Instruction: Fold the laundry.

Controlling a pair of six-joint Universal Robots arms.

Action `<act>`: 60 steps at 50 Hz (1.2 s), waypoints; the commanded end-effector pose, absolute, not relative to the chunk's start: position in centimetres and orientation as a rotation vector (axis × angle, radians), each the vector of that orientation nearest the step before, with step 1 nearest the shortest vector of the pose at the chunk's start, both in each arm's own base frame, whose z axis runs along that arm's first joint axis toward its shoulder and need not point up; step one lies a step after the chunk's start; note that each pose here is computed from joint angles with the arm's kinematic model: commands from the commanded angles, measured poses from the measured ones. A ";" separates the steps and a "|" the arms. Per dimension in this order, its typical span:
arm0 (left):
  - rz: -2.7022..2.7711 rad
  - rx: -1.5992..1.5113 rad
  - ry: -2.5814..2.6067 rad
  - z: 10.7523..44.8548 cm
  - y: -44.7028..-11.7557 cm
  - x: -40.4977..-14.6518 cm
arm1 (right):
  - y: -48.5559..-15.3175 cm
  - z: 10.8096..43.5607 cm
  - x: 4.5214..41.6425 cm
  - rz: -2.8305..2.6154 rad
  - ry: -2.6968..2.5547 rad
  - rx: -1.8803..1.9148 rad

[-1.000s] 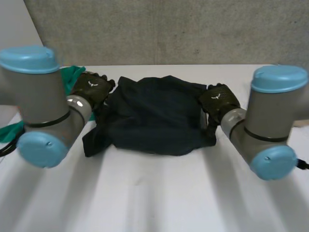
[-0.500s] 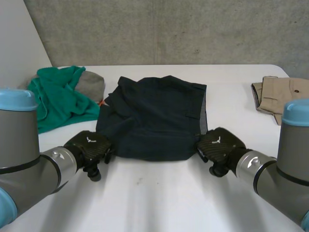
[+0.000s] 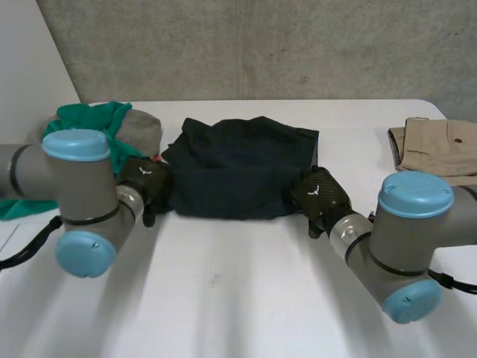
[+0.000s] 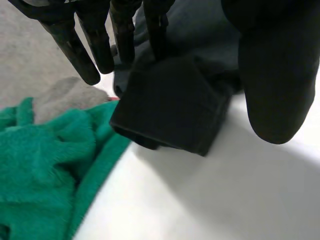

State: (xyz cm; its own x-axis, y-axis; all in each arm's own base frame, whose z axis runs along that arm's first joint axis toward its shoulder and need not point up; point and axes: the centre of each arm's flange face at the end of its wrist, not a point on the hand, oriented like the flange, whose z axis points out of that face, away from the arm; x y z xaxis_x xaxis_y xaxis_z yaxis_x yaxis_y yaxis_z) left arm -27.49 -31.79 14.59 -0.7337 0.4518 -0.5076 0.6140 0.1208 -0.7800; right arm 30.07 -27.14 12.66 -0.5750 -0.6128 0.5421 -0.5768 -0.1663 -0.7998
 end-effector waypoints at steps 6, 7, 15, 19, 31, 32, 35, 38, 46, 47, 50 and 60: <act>-1.656 1.126 2.141 13.2 -34.1 -29.2 | -30.3 11.5 32.0 -2.088 1.975 -1.360; -1.656 1.131 2.132 13.2 -34.2 -29.3 | -30.5 11.5 32.1 -2.097 1.974 -1.355; -1.665 1.156 2.054 13.4 -35.2 -29.4 | -32.0 11.6 32.4 -2.139 1.987 -1.303; -1.767 1.115 2.000 17.2 -34.9 -29.6 | -32.9 14.5 32.5 -2.207 1.947 -1.220; -2.509 0.821 1.748 41.4 -27.0 -26.9 | -33.4 35.0 28.9 -2.496 1.663 -0.813; -2.524 0.828 1.748 42.1 -26.6 -26.7 | -33.2 36.8 28.6 -2.505 1.638 -0.815; -2.557 0.829 1.778 44.3 -25.8 -26.0 | -32.6 39.2 28.2 -2.492 1.630 -0.837; -2.537 0.810 1.837 44.8 -25.9 -25.5 | -32.4 40.1 28.1 -2.469 1.642 -0.856; -2.392 0.833 2.054 42.3 -28.1 -25.9 | -32.9 37.9 28.3 -2.336 1.776 -0.915; -2.358 0.845 2.088 41.2 -28.9 -26.2 | -33.3 36.7 28.5 -2.302 1.810 -0.927; -2.308 0.853 2.130 39.3 -30.4 -26.7 | -33.9 34.8 28.8 -2.250 1.860 -0.941; -2.677 0.717 1.711 40.8 -36.8 -28.8 | -39.1 32.8 31.6 -2.561 1.604 -0.758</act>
